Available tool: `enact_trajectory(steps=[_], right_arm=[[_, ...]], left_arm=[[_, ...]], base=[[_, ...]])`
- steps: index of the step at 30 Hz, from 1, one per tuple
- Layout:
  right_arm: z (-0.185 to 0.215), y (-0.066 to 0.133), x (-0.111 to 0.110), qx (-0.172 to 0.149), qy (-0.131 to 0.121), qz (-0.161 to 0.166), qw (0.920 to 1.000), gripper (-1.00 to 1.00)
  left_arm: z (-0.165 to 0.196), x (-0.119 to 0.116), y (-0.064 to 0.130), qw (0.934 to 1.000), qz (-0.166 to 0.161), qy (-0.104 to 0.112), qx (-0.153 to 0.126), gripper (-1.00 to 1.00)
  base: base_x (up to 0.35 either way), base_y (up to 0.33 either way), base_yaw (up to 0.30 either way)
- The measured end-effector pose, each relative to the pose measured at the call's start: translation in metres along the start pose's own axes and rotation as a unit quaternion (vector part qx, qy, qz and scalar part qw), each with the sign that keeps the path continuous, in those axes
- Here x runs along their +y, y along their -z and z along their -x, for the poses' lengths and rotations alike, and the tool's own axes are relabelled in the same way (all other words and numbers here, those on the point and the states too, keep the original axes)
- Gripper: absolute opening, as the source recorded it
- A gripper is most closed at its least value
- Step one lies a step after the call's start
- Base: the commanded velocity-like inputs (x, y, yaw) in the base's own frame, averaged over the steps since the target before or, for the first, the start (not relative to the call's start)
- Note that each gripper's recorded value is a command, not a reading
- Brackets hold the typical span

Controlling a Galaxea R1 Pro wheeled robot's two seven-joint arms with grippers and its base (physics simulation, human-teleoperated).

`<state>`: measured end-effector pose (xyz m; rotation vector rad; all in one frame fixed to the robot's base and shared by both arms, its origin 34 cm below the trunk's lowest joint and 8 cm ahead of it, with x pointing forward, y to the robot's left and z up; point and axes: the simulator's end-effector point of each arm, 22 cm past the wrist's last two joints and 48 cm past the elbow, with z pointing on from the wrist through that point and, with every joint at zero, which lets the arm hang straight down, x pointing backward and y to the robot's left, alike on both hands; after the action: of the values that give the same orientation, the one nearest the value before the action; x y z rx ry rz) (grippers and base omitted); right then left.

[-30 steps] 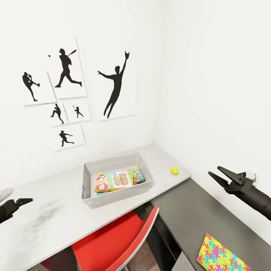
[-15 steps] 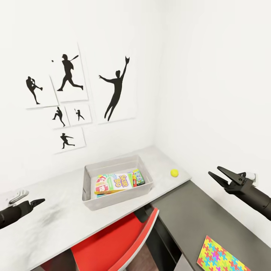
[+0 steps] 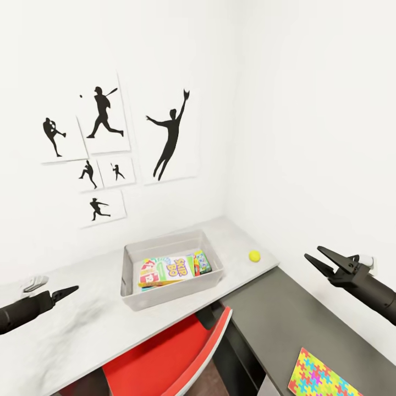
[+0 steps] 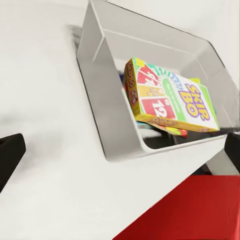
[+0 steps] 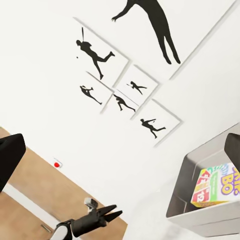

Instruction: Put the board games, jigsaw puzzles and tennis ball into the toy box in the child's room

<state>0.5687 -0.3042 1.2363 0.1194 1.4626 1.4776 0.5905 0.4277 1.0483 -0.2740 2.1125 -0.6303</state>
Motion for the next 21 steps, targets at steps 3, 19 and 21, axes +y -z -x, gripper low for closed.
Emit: enact_trajectory(steps=[3,19,21], right_arm=[[-0.001,0.002,0.001,0.0,-0.001,-0.001,1.0,1.0],[-0.001,0.005,0.011,-0.002,0.005,0.004,1.0,1.0],[0.0,0.005,0.013,-0.003,0.006,0.006,1.0,1.0]], left_arm=[[0.006,-0.004,0.001,0.9997,-0.017,-0.006,-0.015,1.0],[0.02,-0.006,0.008,0.9984,-0.019,-0.034,-0.042,1.0],[0.021,-0.006,0.009,0.9983,-0.02,-0.035,-0.042,1.0]], base=[[0.0,0.0,0.0],[0.0,0.0,0.0],[0.0,0.0,0.0]])
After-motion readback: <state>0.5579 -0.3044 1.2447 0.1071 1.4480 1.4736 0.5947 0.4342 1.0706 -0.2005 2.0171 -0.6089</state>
